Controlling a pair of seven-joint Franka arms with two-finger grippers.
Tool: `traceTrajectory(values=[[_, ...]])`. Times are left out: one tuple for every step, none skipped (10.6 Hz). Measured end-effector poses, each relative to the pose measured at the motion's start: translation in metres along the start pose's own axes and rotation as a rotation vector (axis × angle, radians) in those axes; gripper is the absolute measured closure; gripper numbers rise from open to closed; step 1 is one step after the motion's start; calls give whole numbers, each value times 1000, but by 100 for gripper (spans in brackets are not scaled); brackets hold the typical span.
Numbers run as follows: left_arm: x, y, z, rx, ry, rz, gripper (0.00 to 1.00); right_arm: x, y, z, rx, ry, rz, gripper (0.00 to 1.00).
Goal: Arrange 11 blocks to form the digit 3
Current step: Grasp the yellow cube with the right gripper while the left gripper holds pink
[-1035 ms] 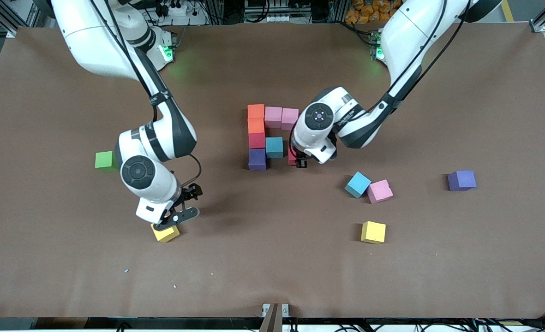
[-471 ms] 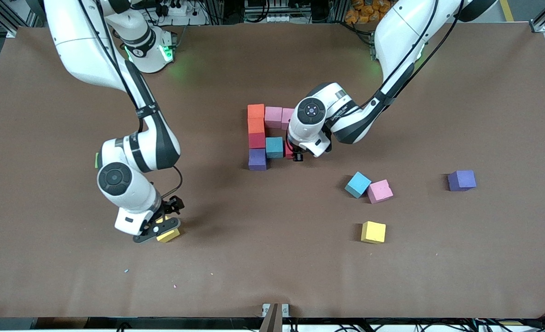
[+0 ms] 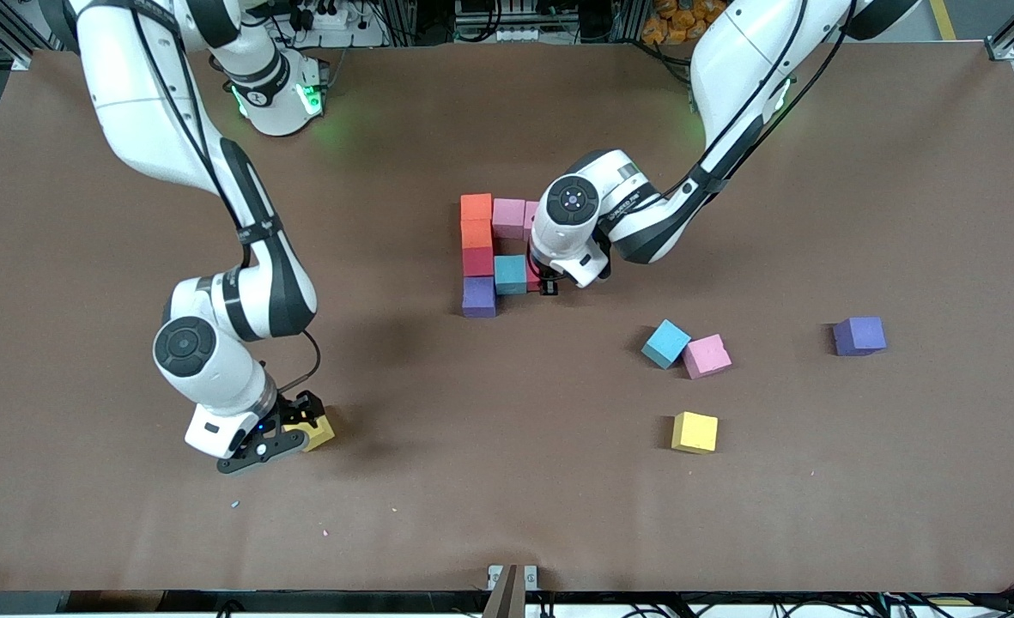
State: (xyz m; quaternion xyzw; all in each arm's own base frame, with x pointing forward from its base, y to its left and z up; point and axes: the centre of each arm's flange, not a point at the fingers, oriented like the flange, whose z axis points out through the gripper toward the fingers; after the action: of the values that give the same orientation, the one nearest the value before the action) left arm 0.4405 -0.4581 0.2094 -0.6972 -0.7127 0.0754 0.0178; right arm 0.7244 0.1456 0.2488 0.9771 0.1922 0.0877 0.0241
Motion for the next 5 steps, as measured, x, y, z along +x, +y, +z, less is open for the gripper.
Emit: traceTrajectory(values=[[0,0,1,0,-1,0,45,-2,2,14,11,4,-5,0],[1,0,1,-1,-2,0,45,-4,2,24,19,9,-9,0],[1,0,1,-4,-2,2,45,-4,1,27,30,14,-8,0],[1,1,1,-7,-1,3,45,-2,-1,26,37,18,-9,0],[1,1,2,-8,-2,4,45,-1,-3,25,40,22,-11,0]])
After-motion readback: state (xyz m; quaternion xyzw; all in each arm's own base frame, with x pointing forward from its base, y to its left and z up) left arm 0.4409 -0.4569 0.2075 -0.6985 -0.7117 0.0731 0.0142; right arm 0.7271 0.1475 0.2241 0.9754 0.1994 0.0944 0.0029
